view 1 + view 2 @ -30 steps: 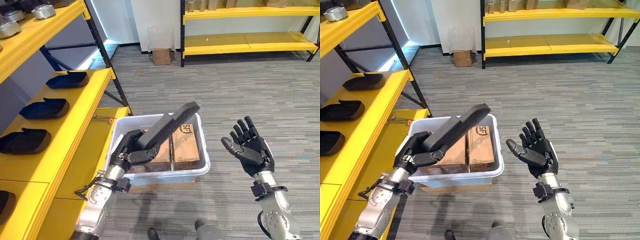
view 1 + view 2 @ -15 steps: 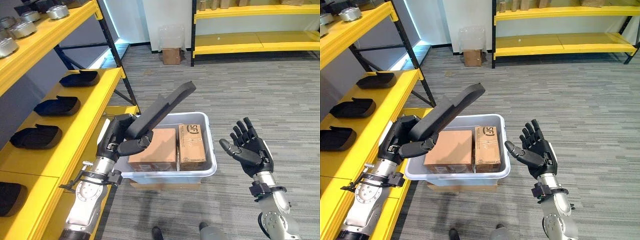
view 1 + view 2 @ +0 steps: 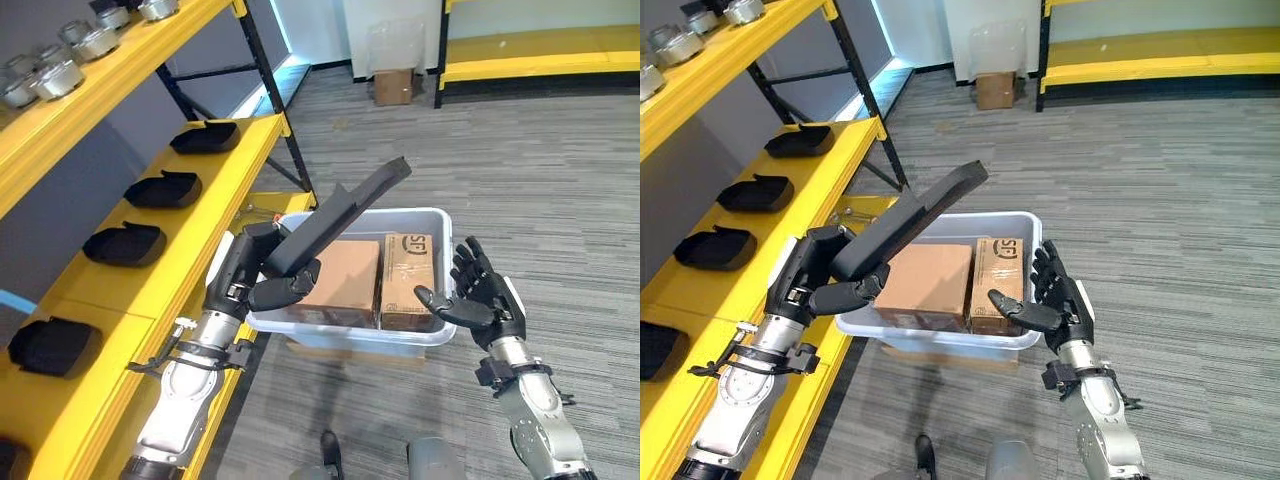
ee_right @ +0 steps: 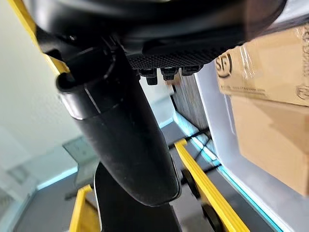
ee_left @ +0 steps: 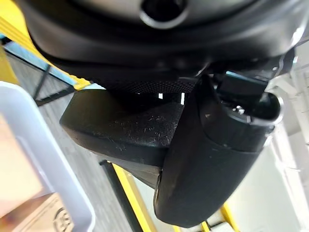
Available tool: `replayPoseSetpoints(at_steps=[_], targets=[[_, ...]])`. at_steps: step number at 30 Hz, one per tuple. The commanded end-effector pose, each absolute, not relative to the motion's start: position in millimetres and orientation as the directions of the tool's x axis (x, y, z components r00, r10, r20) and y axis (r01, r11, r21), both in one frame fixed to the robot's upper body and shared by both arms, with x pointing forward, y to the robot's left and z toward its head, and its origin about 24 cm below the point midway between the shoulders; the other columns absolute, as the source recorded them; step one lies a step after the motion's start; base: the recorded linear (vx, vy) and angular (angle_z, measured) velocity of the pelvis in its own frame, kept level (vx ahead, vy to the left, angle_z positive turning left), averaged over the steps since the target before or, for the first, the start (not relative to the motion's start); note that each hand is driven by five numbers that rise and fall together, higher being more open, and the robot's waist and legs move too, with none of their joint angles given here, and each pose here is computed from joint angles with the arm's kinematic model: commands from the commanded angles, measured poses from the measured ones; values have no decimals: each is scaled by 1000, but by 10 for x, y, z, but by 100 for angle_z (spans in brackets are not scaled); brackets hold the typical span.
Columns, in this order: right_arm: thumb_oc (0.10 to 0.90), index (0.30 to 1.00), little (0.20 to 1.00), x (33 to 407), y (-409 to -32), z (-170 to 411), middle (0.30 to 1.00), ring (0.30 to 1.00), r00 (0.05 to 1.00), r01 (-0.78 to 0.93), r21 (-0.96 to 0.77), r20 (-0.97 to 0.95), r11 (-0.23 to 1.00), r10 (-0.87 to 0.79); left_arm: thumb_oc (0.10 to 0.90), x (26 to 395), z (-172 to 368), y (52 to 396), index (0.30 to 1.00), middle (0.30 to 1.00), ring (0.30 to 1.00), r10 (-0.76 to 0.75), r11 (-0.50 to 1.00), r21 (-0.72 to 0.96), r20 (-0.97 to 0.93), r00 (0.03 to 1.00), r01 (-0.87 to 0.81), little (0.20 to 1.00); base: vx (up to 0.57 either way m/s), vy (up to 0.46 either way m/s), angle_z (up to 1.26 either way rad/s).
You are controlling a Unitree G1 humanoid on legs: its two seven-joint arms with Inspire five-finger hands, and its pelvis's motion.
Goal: Move parts from the plastic box to the shelf.
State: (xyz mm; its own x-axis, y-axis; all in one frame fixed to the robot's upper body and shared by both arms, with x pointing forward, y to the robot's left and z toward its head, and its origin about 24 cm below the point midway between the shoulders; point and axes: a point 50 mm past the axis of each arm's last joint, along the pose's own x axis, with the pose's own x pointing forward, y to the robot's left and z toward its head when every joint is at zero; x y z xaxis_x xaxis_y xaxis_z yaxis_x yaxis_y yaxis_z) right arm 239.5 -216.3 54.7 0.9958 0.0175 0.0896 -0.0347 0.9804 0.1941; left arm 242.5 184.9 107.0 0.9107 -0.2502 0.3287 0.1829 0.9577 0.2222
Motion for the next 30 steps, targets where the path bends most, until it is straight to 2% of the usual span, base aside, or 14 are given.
replayPoseSetpoints(at_steps=[1,4,8,13,18,24,30], targets=[[900,1000,1000,2522,-2108,1249,1000,1000,904,-163,117,416,980,100,400,2405,1819,1877,300,300,300,-191,978,199,716,671,66,300,-206,19,116],[900,1000,1000,2519,-2064,1249,1000,1000,899,-201,129,417,971,131,400,2394,1859,1882,300,300,300,-188,976,216,728,659,40,300,-187,32,83],[900,1000,1000,2525,-2044,1237,1000,1000,903,-168,142,420,975,95,400,2381,1920,1872,300,300,300,-208,970,240,736,644,40,300,-176,39,66],[900,1000,1000,2573,-1929,1198,1000,1000,907,-190,154,406,970,113,400,2353,1907,1957,300,300,300,-215,965,262,720,660,29,300,-67,240,71],[900,1000,1000,2585,-1895,1087,1000,1000,934,-116,190,355,975,42,400,2284,1948,1950,300,300,300,-269,956,281,720,640,85,300,6,117,43],[900,1000,1000,2491,-1900,1080,1000,1000,935,-69,191,354,979,-3,400,2276,2038,1877,300,300,300,-294,941,337,736,610,46,300,14,99,72],[900,1000,1000,2476,-1842,1109,1000,1000,923,-161,106,368,981,112,400,2230,2064,2005,300,300,300,-202,916,370,762,615,-157,300,27,75,19]])
